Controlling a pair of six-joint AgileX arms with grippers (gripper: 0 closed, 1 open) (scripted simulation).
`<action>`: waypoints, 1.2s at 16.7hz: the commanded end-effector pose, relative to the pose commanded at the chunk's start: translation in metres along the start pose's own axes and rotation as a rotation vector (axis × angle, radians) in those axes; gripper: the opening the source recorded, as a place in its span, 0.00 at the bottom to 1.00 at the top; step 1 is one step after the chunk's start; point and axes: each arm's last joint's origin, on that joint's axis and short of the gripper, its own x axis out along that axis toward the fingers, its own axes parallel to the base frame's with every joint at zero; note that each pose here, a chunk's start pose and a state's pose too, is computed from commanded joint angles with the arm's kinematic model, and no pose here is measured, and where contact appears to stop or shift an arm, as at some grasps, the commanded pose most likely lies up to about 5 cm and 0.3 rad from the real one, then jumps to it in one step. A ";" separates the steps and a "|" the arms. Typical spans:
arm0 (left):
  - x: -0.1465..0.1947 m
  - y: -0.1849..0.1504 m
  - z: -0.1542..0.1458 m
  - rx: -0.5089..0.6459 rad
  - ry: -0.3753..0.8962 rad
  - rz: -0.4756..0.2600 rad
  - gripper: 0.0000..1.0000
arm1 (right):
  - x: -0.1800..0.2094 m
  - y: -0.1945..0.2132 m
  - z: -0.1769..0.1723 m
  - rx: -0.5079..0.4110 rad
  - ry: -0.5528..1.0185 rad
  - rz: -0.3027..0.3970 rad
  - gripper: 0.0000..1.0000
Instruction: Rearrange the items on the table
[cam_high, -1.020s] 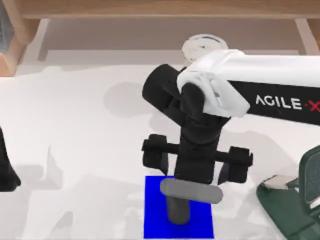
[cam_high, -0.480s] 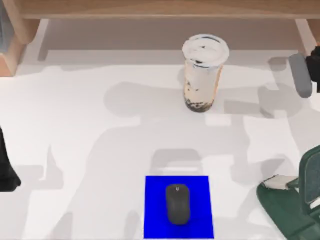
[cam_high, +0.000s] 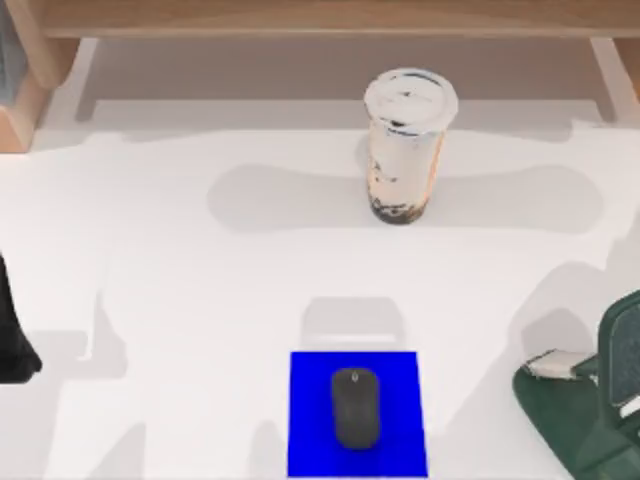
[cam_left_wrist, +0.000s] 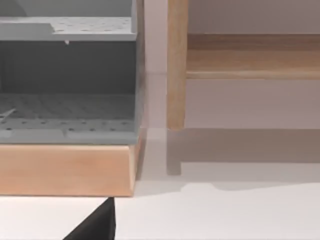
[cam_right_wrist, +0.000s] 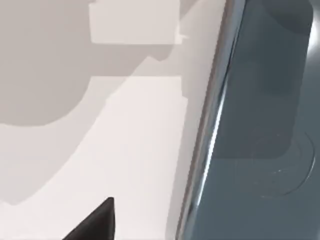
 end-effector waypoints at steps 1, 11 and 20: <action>0.000 0.000 0.000 0.000 0.000 0.000 1.00 | 0.003 -0.010 -0.008 0.065 -0.007 0.002 1.00; 0.000 0.000 0.000 0.000 0.000 0.000 1.00 | 0.024 -0.020 -0.016 0.145 -0.006 0.016 1.00; 0.000 0.000 0.000 0.000 0.000 0.000 1.00 | 0.078 -0.021 -0.015 0.145 -0.018 0.004 1.00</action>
